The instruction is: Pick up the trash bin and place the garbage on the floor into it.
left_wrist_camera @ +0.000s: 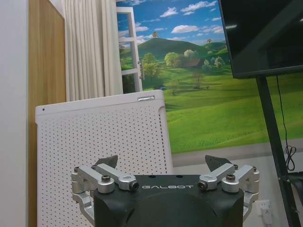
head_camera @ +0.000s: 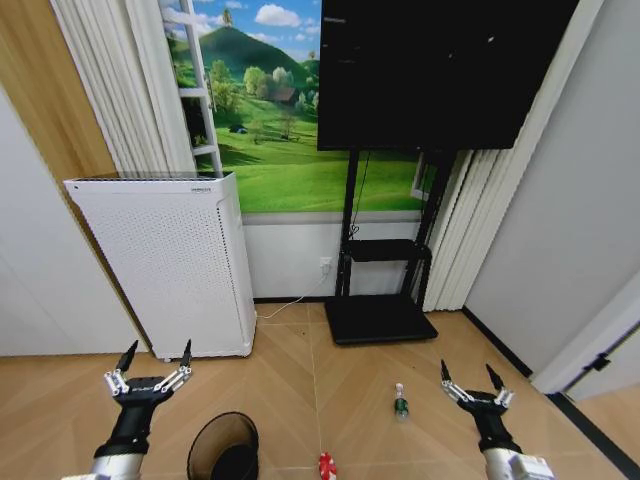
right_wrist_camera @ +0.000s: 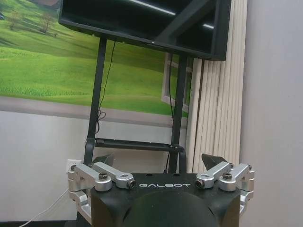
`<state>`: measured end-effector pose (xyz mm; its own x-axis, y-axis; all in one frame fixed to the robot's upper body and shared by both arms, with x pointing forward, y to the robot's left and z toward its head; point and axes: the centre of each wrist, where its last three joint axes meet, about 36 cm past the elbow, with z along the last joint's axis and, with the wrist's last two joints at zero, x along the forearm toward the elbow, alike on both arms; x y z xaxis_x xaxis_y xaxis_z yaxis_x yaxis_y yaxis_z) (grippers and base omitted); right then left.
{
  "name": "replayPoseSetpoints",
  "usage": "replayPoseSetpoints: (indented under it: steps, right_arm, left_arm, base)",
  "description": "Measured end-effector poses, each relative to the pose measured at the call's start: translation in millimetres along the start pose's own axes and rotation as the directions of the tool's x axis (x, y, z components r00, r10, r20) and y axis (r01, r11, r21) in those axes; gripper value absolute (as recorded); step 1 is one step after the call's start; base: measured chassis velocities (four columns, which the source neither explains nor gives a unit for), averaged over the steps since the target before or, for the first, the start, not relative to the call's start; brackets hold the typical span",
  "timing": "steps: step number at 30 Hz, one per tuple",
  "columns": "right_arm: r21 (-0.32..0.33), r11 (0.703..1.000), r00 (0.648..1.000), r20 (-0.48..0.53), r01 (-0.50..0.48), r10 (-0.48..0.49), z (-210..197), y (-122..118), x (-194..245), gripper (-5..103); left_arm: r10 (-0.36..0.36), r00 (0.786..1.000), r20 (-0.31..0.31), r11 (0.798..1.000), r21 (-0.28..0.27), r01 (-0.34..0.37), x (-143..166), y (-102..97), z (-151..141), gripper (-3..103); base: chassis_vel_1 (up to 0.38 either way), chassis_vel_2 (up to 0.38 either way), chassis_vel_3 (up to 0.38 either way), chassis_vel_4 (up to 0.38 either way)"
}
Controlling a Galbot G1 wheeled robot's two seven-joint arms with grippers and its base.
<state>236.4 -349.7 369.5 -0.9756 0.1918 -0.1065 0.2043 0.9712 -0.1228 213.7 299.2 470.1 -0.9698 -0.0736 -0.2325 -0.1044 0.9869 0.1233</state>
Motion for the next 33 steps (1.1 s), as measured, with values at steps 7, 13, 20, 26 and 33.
replayPoseSetpoints:
  steps: [7,13,20,26,33]
  right_arm:
    - [0.0,1.0,1.0,0.003,-0.003,0.003,1.0,2.1,2.2,100]
    - [0.0,1.0,1.0,-0.002,0.002,-0.002,4.9,4.9,5.4,100]
    - [0.002,1.0,1.0,0.0,0.003,-0.003,4.6,4.2,4.9,100]
    - [0.003,1.0,1.0,-0.001,0.0,0.0,6.1,3.2,5.1,100]
    - [-0.001,1.0,1.0,-0.004,0.001,-0.001,8.0,4.9,5.8,100]
  left_arm:
    - [-0.001,1.0,0.001,1.0,0.0,0.001,0.3,-0.3,1.3,100]
    - [0.01,1.0,0.008,1.0,-0.009,-0.01,0.2,-4.7,-2.6,100]
    - [0.013,1.0,0.009,1.0,-0.013,-0.013,-0.4,-7.3,-2.5,100]
    - [0.014,1.0,0.011,1.0,-0.014,-0.014,-1.1,-7.3,-2.6,100]
    - [0.011,1.0,0.008,1.0,-0.014,-0.011,-0.8,-6.9,-1.0,100]
  base:
    - [0.0,0.0,0.0,0.0]
    - [0.0,0.0,0.0,0.0]
    - [0.0,0.0,0.0,0.0]
    - [0.0,0.0,0.0,0.0]
    - [0.0,0.0,0.0,0.0]
